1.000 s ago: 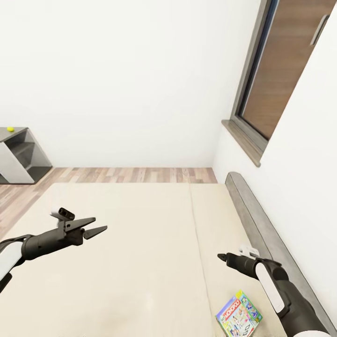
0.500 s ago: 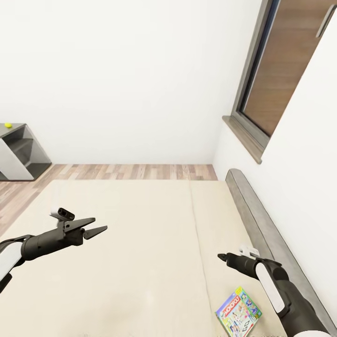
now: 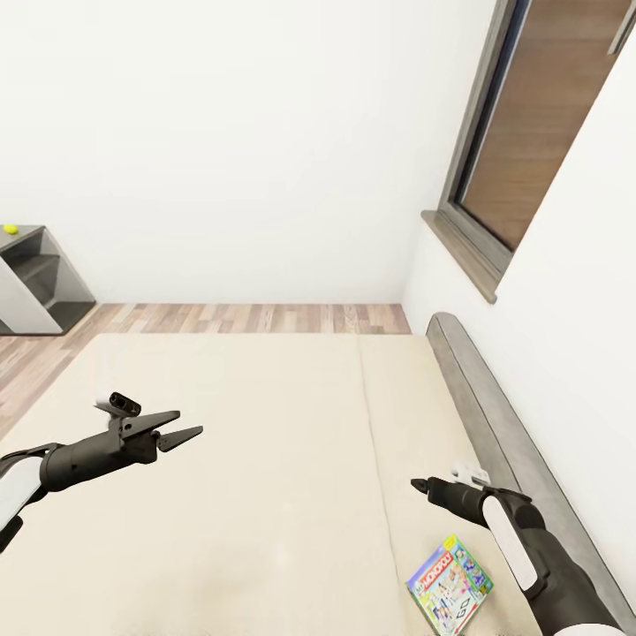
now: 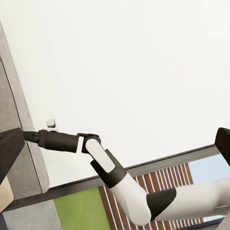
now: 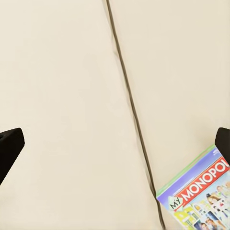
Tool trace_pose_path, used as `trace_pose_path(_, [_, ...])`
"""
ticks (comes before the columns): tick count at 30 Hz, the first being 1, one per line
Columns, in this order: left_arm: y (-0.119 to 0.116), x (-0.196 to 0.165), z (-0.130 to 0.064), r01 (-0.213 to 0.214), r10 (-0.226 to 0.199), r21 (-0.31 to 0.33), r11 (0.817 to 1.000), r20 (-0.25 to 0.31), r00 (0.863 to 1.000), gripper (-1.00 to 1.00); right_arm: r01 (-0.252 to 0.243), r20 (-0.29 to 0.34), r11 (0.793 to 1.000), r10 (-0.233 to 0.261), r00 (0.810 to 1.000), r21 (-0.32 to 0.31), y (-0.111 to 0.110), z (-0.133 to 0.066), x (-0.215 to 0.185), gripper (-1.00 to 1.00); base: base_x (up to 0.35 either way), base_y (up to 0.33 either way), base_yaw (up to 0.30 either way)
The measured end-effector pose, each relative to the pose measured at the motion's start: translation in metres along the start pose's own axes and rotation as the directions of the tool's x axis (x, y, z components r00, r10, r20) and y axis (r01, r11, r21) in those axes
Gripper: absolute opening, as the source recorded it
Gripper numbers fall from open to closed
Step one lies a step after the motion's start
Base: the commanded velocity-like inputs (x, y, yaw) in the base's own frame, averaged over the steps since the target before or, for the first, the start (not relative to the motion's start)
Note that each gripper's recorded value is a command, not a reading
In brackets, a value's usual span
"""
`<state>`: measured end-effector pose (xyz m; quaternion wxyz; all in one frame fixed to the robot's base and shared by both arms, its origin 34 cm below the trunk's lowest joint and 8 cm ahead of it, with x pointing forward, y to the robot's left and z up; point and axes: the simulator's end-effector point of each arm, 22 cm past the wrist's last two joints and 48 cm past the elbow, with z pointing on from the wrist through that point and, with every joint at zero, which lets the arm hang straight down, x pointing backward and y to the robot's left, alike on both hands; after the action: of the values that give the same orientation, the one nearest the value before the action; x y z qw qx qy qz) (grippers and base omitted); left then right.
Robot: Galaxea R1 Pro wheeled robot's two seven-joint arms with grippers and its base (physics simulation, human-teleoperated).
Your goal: Put all the toys in the child's room - the three board games (two on the bed and one on the table), the two jigsaw puzzles on the table, and the tennis ball on the table - inside the toy box on the table in the child's room.
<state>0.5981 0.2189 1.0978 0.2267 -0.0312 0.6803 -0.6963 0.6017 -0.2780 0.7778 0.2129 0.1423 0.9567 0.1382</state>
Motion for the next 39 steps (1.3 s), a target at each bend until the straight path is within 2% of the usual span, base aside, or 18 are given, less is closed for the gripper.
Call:
trace_pose_path(16, [0.013, 0.001, 0.0, 0.022, -0.022, -0.011, 1.0, 0.001, 1.0, 1.0, -0.01, -0.033, 1.0, 0.011, 0.999, 0.02, -0.01, 0.012, 0.016, 1.0, 0.0, 0.0, 0.0])
trace_pose_path(18, [0.015, 0.001, 0.0, 0.025, -0.025, -0.011, 1.0, 0.001, 1.0, 1.0, -0.002, -0.03, 0.999, 0.003, 1.0, 0.041, -0.017, 0.015, 0.019, 1.0, 0.0, 0.0, 0.0])
trace_pose_path(24, [0.02, 0.002, 0.0, 0.034, -0.034, -0.015, 0.999, 0.001, 0.999, 1.0, 0.083, -0.029, 0.986, -0.08, 0.996, 0.144, -0.048, 0.028, 0.024, 1.0, 0.0, 0.0, 0.0])
trace_pose_path(26, [0.022, 0.002, 0.0, 0.037, -0.037, -0.017, 0.999, 0.001, 0.999, 1.0, 0.098, -0.038, 0.981, -0.093, 0.995, 0.165, -0.055, 0.033, 0.026, 1.0, 0.0, 0.0, 0.0])
trace_pose_path(31, [0.026, 0.003, 0.0, 0.044, -0.044, -0.02, 0.999, 0.001, 0.999, 1.0, 0.104, -0.056, 0.975, -0.095, 0.994, 0.195, -0.069, 0.046, 0.034, 1.0, 0.0, 0.0, 0.0])
trace_pose_path(39, [0.032, 0.004, 0.0, 0.056, -0.056, -0.025, 0.998, 0.0, 0.998, 1.0, 0.104, -0.074, 0.972, -0.09, 0.993, 0.209, -0.077, 0.055, 0.042, 1.0, 0.0, 0.0, 0.0])
